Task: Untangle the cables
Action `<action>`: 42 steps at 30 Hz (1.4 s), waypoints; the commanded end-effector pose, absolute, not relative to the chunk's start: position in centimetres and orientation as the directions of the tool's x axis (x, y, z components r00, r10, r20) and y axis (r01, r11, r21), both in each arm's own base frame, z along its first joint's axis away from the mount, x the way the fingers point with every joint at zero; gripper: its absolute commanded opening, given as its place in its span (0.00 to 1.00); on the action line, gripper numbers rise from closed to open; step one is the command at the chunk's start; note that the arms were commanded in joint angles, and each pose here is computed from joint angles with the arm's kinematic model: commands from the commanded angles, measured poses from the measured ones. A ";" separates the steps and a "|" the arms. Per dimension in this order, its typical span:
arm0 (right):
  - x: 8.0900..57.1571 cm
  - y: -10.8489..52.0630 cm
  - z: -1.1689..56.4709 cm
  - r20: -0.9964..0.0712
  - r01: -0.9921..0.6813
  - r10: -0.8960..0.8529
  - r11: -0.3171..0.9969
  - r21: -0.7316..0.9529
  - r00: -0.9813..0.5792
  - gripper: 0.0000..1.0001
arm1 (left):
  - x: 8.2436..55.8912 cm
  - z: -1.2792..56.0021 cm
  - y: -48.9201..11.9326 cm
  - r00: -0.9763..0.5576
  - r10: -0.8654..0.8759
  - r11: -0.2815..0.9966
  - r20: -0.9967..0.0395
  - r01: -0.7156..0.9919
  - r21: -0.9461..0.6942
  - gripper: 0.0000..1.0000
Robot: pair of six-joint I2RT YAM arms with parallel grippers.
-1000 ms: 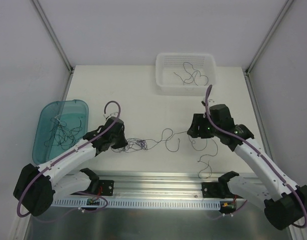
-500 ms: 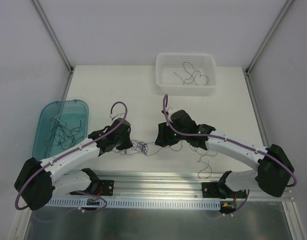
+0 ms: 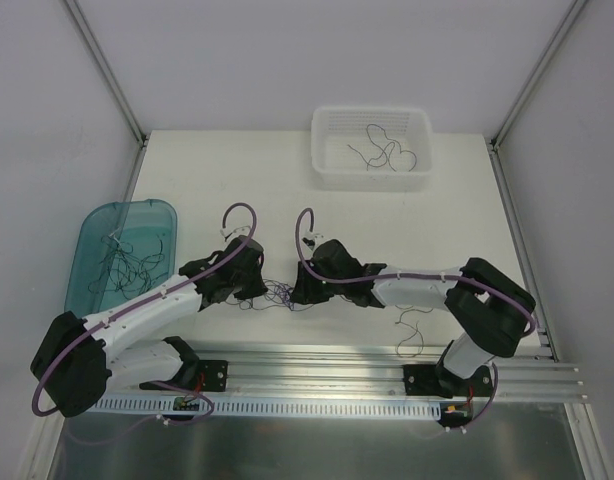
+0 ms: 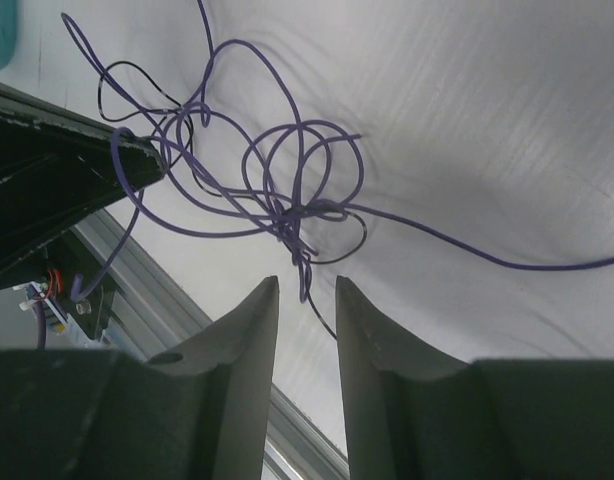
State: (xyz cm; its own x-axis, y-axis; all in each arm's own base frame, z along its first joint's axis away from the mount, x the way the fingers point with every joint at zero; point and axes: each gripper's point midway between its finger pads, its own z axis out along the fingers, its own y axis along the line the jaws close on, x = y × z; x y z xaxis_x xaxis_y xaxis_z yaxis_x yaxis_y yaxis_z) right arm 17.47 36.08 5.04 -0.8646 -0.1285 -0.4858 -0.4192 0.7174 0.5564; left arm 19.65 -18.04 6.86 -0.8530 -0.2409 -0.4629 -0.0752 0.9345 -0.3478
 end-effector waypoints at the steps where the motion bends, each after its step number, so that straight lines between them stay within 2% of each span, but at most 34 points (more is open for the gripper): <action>1: 18.0 38.3 6.2 -0.514 -0.429 -0.078 0.664 0.612 -0.854 0.32 | 20.5 7.8 -18.4 -0.831 -0.256 0.933 -0.494 -0.079 -0.350 0.00; 8: 17.8 38.4 4.5 -0.479 -0.409 -0.098 0.682 0.606 -0.873 0.30 | 20.7 8.1 -18.5 -0.828 -0.257 0.933 -0.498 -0.077 -0.353 0.00; 10: 17.8 38.5 4.4 -0.476 -0.408 -0.099 0.682 0.608 -0.874 0.27 | 20.8 8.2 -18.4 -0.823 -0.260 0.933 -0.505 -0.078 -0.352 0.00; 13: 17.6 38.4 4.3 -0.473 -0.407 -0.102 0.683 0.606 -0.875 0.14 | 21.0 8.1 -18.2 -0.818 -0.255 0.938 -0.515 -0.081 -0.337 0.00; 14: 17.6 38.4 4.5 -0.476 -0.411 -0.104 0.681 0.606 -0.873 0.05 | 21.1 8.1 -18.1 -0.816 -0.255 0.939 -0.519 -0.082 -0.333 0.00; 15: 17.7 38.3 5.1 -0.489 -0.422 -0.103 0.673 0.607 -0.866 0.01 | 21.2 8.0 -17.9 -0.814 -0.254 0.942 -0.523 -0.085 -0.324 0.00; 17: 17.7 37.6 5.5 -0.499 -0.428 -0.109 0.687 0.587 -0.860 0.01 | 21.5 7.6 -17.2 -0.803 -0.253 0.950 -0.540 -0.102 -0.295 0.00; 19: 18.0 36.8 7.7 -0.556 -0.470 -0.111 0.681 0.561 -0.824 0.01 | 21.8 7.1 -16.3 -0.803 -0.252 0.956 -0.540 -0.121 -0.266 0.00; 22: 18.3 33.1 9.8 -0.609 -0.494 -0.152 0.746 0.446 -0.779 0.01 | 22.5 6.1 -14.0 -0.799 -0.316 0.943 -0.512 -0.205 -0.262 0.00; 25: 19.5 28.5 12.0 -0.652 -0.464 -0.138 0.809 0.359 -0.746 0.01 | 23.4 5.6 -11.4 -0.778 -0.365 0.930 -0.511 -0.278 -0.241 0.00; 28: 20.5 23.7 13.1 -0.645 -0.387 -0.094 0.861 0.331 -0.759 0.01 | 24.2 5.8 -9.7 -0.758 -0.399 0.917 -0.516 -0.321 -0.237 0.00; 29: 20.6 22.3 15.0 -0.685 -0.395 -0.066 0.855 0.335 -0.725 0.01 | 24.4 6.0 -9.5 -0.754 -0.404 0.915 -0.518 -0.324 -0.241 0.00; 31: 21.4 19.1 16.2 -0.691 -0.331 -0.011 0.883 0.333 -0.723 0.01 | 24.6 6.1 -8.9 -0.744 -0.418 0.908 -0.521 -0.342 -0.241 0.00; 35: 21.4 14.3 22.6 -0.781 -0.306 0.101 0.883 0.356 -0.617 0.01 | 24.7 5.9 -8.2 -0.739 -0.432 0.902 -0.517 -0.362 -0.237 0.00; 42: 20.1 10.1 34.3 -0.912 -0.312 0.164 0.904 0.291 -0.376 0.01 | 23.7 4.1 -7.5 -0.754 -0.444 0.895 -0.484 -0.397 -0.203 0.00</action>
